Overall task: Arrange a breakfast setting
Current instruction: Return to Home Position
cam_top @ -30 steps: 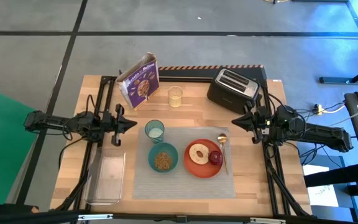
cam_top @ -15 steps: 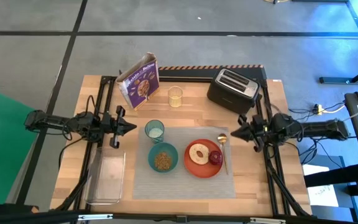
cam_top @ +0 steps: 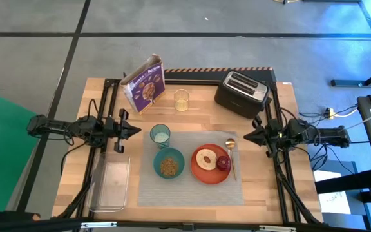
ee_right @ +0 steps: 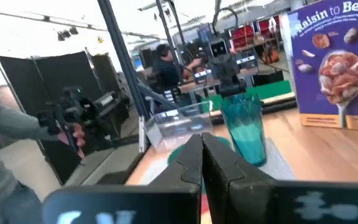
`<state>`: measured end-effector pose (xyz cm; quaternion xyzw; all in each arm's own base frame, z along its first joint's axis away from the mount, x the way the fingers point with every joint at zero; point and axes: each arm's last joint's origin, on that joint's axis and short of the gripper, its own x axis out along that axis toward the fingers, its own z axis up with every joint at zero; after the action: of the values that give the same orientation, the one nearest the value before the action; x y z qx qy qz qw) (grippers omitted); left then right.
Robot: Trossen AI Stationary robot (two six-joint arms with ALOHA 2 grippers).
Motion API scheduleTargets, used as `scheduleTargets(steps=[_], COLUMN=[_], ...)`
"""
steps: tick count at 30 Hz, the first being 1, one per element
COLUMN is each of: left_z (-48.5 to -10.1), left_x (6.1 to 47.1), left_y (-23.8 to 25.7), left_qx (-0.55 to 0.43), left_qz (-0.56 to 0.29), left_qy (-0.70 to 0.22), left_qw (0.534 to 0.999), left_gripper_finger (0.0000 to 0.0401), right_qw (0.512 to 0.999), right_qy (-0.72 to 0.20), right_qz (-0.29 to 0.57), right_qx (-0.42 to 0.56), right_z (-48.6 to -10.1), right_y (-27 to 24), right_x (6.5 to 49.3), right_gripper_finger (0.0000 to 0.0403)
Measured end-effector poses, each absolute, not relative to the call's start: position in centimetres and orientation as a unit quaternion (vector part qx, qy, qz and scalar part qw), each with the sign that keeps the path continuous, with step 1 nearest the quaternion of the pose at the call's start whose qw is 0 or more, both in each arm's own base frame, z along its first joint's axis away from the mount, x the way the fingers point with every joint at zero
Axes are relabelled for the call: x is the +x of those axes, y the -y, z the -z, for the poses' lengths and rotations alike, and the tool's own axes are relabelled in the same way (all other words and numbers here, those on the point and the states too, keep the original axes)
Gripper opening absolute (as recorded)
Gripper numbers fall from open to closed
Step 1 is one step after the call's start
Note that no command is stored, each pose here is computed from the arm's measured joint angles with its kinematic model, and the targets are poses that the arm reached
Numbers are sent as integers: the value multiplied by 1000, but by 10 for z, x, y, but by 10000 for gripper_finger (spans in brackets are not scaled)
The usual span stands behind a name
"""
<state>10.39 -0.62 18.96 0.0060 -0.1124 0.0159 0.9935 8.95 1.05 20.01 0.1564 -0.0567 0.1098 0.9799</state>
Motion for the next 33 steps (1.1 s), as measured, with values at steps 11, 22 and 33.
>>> scheduleTargets(steps=[11, 22, 33], left_z=[-183, -175, -167], left_x=[101, 102, 100], left_y=[6, 7, 8], left_qx=[9, 12, 15], left_qz=[-12, -5, 30], left_qy=[80, 38, -1], left_qw=[997, 999, 999], left_gripper_finger=[1, 1, 1], right_qw=[981, 984, 980], right_qy=[70, 25, 63], right_qz=[-83, -59, -35], right_qx=[159, 169, 187], right_z=[-182, -172, -179], right_y=[-9, -8, -7], right_x=[96, 97, 96], right_gripper_finger=[0, 0, 0])
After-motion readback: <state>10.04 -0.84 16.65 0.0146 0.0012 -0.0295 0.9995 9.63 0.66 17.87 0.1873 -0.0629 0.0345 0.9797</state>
